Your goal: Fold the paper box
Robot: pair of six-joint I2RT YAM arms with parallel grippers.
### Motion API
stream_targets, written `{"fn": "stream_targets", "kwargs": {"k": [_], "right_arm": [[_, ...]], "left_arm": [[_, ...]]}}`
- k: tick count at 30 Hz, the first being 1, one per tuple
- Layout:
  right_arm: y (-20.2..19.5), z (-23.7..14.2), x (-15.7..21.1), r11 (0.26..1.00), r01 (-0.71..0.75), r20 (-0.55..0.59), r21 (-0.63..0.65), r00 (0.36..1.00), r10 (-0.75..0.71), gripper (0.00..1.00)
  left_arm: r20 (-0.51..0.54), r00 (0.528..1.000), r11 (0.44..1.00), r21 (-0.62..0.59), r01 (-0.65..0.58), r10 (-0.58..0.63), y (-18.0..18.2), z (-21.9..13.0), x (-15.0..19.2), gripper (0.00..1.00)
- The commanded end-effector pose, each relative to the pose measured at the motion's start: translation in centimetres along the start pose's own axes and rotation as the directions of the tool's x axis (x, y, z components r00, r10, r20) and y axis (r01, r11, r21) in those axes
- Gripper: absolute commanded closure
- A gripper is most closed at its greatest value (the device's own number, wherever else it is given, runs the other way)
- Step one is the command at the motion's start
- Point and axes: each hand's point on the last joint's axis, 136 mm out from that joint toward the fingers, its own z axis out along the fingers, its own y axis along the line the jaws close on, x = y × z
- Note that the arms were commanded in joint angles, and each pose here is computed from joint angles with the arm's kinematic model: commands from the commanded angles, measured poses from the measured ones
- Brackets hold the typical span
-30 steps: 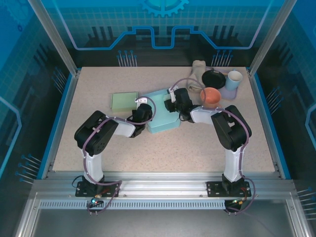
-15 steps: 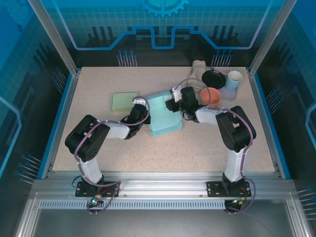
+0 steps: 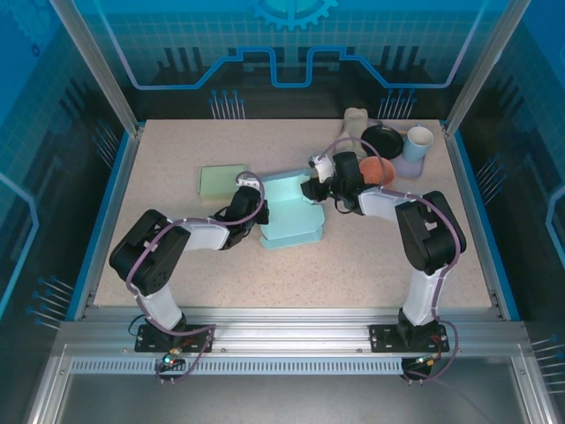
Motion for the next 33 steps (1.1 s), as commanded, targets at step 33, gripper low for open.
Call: {"fn": "stream_targets", "kwargs": {"k": [33], "right_arm": [[-2.1,-2.2,-2.3,0.793,0.127,-0.050,0.596,0.991,-0.122,0.65]], "left_arm": [[0.080,0.976,0.942,-0.259,0.214,-0.200,1.7,-4.5,-2.5,0.88]]}}
